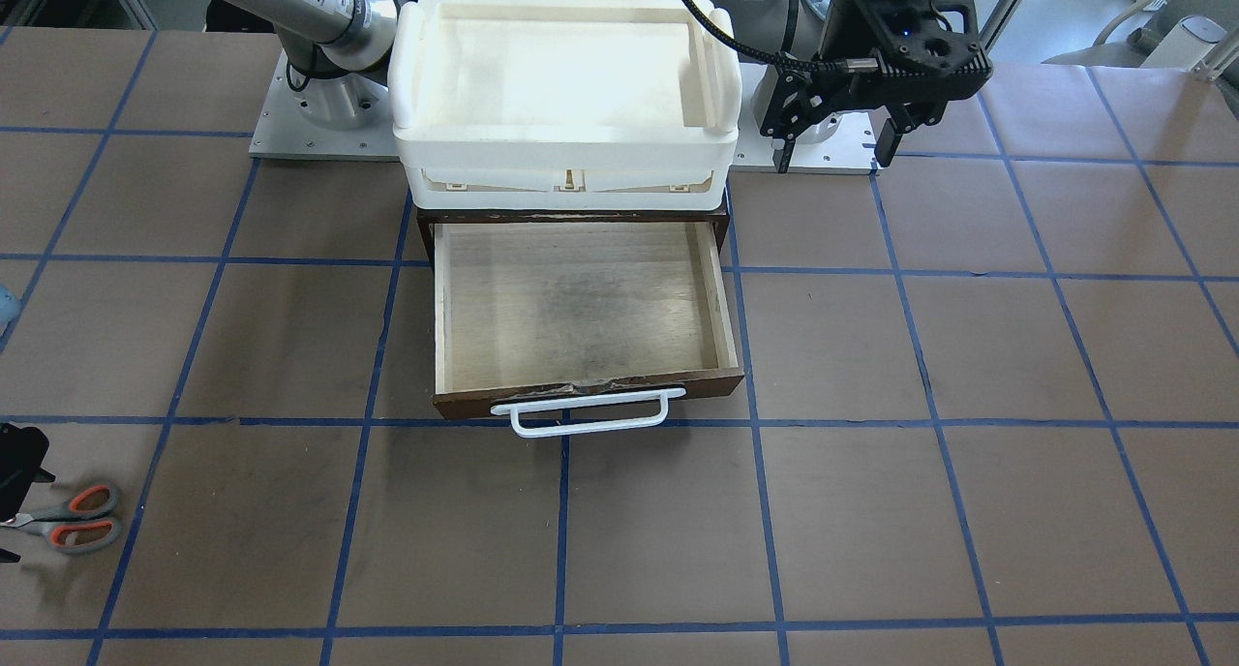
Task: Put scissors in drawer and close it
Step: 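Lower the right gripper and close it on the scissors handles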
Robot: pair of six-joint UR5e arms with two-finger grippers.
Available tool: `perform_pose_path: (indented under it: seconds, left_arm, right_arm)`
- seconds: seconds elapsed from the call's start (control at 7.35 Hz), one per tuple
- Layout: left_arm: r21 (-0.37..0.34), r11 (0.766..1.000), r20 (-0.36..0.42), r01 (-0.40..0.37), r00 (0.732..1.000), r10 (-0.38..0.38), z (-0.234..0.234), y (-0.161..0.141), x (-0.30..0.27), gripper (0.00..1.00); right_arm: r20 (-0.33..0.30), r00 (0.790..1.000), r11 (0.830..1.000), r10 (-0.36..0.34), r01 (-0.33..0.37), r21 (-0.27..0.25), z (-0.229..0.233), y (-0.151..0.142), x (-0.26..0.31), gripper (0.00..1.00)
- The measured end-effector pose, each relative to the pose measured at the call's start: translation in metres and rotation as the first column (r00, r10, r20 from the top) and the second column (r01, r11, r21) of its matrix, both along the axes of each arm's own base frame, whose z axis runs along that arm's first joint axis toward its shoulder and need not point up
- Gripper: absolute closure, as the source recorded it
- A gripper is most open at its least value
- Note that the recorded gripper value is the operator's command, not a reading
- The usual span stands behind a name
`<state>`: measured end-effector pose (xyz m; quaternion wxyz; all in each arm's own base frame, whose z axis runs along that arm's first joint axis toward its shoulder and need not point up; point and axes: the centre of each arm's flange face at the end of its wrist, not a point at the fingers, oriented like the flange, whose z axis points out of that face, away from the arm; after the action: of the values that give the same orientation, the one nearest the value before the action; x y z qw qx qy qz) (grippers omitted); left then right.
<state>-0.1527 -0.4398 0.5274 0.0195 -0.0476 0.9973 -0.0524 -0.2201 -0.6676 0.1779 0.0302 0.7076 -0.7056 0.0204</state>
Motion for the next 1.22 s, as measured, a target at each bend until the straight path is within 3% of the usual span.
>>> perform_pose_path:
  seconds: [0.14,0.27,0.95,1.22]
  left_arm:
    - [0.0,1.0,0.0,0.0,1.0,0.0,0.0,0.0,0.0,0.0]
    - [0.0,1.0,0.0,0.0,1.0,0.0,0.0,0.0,0.0,0.0]
    - [0.0,1.0,0.0,0.0,1.0,0.0,0.0,0.0,0.0,0.0]
    - [0.0,1.0,0.0,0.0,1.0,0.0,0.0,0.0,0.0,0.0]
  right_arm:
    - [0.003,1.0,1.0,-0.001,0.001,0.004,-0.003,0.0,0.0,0.7]
    - [0.004,1.0,1.0,-0.001,0.001,0.005,-0.005,0.0,0.0,1.0]
    - [-0.012,0.998,0.998,0.061,-0.061,-0.023,0.001,-0.005,0.004,1.0]
    - [0.003,0.997,0.995,0.075,-0.075,-0.062,0.019,-0.009,0.008,1.0]
